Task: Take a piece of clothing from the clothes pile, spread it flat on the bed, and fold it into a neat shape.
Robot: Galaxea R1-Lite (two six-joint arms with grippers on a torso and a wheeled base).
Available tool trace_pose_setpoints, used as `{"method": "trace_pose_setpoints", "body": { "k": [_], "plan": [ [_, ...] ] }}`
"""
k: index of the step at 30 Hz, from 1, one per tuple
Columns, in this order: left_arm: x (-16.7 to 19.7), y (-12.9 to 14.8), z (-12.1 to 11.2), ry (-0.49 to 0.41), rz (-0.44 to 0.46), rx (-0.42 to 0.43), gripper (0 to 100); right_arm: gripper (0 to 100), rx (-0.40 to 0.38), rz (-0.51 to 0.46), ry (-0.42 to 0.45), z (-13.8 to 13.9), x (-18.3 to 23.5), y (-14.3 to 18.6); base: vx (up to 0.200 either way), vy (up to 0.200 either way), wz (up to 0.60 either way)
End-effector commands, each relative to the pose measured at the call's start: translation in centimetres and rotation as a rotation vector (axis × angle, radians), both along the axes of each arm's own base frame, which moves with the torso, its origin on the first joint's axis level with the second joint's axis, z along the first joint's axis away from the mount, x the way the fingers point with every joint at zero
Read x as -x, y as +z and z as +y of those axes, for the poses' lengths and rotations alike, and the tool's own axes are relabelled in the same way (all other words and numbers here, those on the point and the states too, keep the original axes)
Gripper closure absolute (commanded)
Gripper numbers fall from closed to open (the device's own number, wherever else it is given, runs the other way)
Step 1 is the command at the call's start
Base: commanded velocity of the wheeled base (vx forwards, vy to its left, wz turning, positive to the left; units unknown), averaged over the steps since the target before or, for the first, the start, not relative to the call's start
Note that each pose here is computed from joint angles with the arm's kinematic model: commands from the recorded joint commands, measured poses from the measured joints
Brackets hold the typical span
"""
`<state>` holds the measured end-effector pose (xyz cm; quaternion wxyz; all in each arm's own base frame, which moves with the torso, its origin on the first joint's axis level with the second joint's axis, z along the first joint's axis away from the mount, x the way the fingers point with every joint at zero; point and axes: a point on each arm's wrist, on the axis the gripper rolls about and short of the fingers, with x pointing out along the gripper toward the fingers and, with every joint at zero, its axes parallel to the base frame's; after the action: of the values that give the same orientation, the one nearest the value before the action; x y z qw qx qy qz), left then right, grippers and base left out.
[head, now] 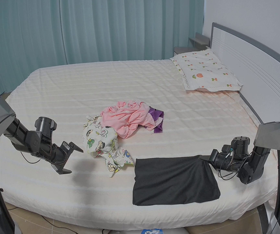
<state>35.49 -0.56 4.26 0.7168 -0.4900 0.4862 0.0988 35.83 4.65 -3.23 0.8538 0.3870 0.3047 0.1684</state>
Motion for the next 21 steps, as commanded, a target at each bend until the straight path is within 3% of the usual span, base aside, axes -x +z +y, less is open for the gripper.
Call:
{"method": "trace_pose_setpoints", "body": {
  "k": [1,5,6,11,15,21],
  "plan": [
    [0.0,-0.1,0.0,0.001,0.001,-0.001,0,100,0.011,-0.022,-0.021,-0.1,0.0,0.0,0.0,0.0,0.0],
    [0.0,-0.1,0.0,0.0,0.001,0.001,0,100,0.027,-0.01,-0.034,-0.1,0.1,-0.6,0.0,0.0,0.0],
    [0.0,-0.1,0.0,0.0,0.001,0.001,0,0,0.028,-0.011,-0.034,-0.1,0.1,-0.6,0.0,0.0,0.0],
    [0.0,-0.1,0.0,0.0,0.001,0.001,0,0,0.049,-0.006,-0.031,-0.2,0.2,-1.0,0.0,0.0,0.0],
    [0.0,-0.1,0.0,0.001,0.001,-0.001,0,0,0.064,-0.1,-0.101,-0.7,-0.5,1.5,0.0,0.0,0.0],
    [0.0,-0.1,0.0,0.0,0.001,0.001,0,0,0.048,-0.214,-0.068,2.0,0.3,6.0,0.0,0.0,0.0]
  ]
}}
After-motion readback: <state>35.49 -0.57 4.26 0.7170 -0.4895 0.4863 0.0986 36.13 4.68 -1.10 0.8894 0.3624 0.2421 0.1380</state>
